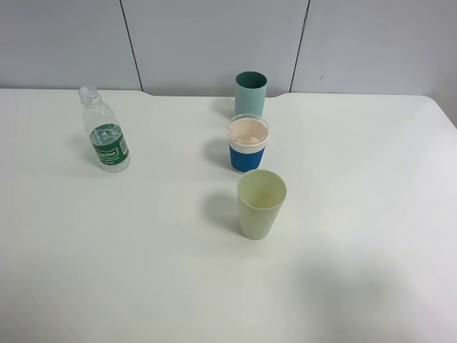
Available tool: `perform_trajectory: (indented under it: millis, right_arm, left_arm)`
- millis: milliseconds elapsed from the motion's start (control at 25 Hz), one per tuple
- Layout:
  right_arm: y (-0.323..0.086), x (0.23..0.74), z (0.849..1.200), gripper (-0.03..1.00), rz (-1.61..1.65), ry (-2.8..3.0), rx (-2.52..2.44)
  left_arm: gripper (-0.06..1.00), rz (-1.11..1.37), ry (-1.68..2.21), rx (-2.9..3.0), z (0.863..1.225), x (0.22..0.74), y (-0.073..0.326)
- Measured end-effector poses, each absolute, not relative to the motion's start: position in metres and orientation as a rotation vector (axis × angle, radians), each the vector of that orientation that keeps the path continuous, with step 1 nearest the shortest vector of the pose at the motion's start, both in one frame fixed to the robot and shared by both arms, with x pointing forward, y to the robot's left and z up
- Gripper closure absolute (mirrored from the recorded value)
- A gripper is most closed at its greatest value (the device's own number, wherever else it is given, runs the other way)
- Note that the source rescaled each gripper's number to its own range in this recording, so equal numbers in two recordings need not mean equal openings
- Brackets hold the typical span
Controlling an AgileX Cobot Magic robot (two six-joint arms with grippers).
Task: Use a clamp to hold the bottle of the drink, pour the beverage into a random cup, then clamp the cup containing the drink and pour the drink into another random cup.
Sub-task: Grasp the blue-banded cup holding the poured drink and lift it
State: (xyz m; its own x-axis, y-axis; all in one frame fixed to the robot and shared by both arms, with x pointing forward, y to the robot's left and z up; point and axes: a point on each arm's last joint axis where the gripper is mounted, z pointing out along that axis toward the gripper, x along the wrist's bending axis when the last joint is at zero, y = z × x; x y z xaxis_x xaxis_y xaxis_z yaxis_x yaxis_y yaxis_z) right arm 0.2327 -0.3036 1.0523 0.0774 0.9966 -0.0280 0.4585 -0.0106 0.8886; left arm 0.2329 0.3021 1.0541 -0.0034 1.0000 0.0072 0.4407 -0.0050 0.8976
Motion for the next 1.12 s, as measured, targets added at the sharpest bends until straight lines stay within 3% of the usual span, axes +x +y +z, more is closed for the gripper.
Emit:
perform_trajectory:
  millis: [520, 1120]
  right_arm:
    - [-0.304, 0.237, 1.054, 0.36, 0.859, 1.505, 1.597]
    - [-0.313, 0.332, 1.098, 0.36, 0.722, 1.543, 1.446]
  left_arm:
    - [-0.06, 0.966, 1.538, 1.540, 1.054, 0.233, 0.302]
    - [-0.06, 0.966, 1.538, 1.540, 1.054, 0.233, 0.302]
